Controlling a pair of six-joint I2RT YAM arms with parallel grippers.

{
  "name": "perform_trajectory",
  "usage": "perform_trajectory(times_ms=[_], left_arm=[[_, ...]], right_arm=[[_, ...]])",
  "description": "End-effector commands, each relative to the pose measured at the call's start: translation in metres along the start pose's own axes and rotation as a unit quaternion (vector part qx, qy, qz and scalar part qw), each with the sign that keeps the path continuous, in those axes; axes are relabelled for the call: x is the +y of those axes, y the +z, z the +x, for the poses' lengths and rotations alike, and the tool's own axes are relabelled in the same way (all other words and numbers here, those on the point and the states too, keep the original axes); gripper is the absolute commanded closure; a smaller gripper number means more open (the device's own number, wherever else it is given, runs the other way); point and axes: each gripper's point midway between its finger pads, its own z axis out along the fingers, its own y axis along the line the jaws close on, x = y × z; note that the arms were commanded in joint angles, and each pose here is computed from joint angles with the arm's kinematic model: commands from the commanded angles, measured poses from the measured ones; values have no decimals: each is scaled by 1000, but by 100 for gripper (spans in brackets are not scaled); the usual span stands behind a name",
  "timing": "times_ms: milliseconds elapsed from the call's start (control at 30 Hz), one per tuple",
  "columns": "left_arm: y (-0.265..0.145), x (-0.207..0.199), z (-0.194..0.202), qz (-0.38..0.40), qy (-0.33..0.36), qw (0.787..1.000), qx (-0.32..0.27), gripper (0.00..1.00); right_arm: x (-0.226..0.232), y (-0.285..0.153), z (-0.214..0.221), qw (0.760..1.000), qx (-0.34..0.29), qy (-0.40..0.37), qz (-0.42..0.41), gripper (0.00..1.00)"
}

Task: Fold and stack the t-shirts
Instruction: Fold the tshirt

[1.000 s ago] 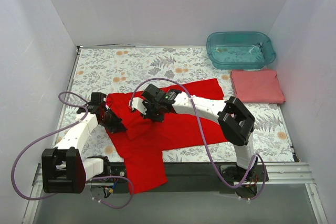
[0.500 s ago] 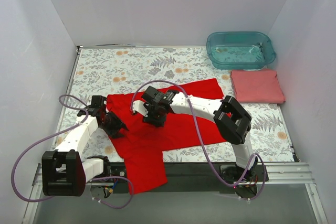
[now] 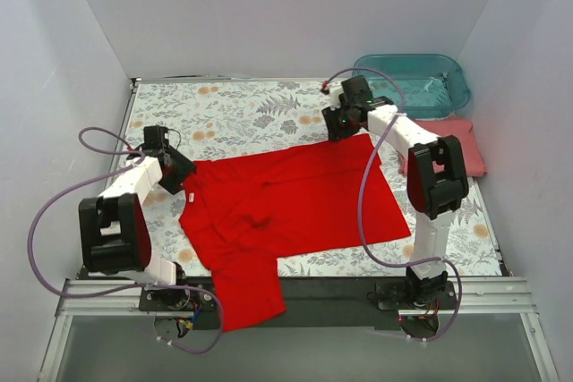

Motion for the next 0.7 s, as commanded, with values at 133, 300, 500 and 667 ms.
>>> perform_trajectory(times_ms=[133,300,500,667], left_arm=[[30,-32,-37,21,4,999,-39,50],[54,-30,-32,7,9,1000,-18,54],[75,-15,-34,-36,14,999,-21,79],[89,-9,-51,-70,12,997,-36,96]], right_arm=[[-43,-21,8,990,-50,133,23,58],[-63,-4,31,978,-51,201,19,62],[-94,17,78,959,-15,280,51,64],[-124,16,111,937,-2,338,86,64]])
